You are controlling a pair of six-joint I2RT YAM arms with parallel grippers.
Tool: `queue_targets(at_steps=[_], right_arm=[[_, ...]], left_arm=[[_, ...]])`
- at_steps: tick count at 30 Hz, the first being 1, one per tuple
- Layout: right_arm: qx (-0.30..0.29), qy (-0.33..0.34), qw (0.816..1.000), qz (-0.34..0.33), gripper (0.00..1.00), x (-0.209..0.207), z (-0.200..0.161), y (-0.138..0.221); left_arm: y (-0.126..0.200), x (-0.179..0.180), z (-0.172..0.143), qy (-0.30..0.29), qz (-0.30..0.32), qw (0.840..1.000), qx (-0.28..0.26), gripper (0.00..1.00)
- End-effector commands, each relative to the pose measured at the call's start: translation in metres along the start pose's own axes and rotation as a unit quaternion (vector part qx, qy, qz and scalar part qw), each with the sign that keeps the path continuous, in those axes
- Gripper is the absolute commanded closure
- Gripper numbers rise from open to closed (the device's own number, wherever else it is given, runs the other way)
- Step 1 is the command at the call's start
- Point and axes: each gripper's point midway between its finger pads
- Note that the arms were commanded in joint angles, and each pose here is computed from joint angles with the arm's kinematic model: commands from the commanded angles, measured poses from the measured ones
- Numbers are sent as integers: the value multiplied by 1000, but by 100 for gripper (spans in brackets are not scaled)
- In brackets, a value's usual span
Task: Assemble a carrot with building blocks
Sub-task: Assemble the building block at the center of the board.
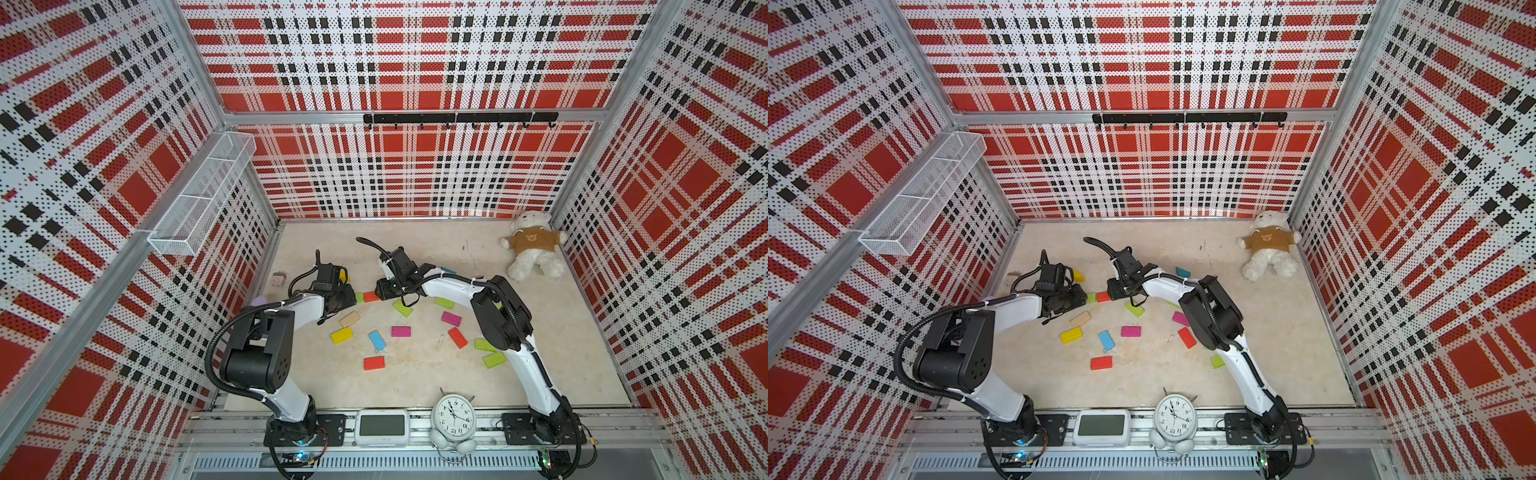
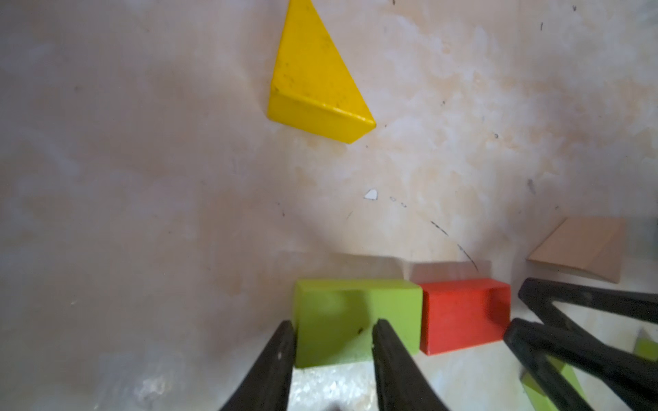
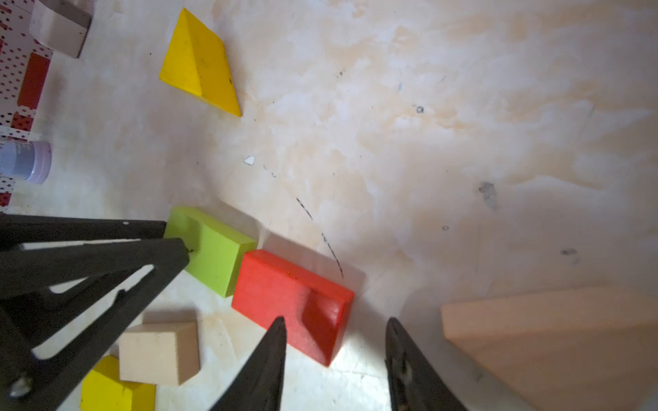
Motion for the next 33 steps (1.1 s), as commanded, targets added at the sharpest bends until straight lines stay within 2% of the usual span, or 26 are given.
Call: queue_targets(at_steps=[1,33], right_arm=[[-6,-3,1000,13,53,6,3,-11],[-6,-28,998,53,56,26,-1,-6]], left_arm=[[-2,-11,10,-7,-13,1000,-10,59],[-11,-17,7,-22,-15,1000,-2,59]])
Point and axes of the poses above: each gripper's point midway between its finger pads, its own y axis back along the fingers, its own x axis along the line the jaws close on, z = x × y, and after that the axes turned 3 degrees about y, right-handed
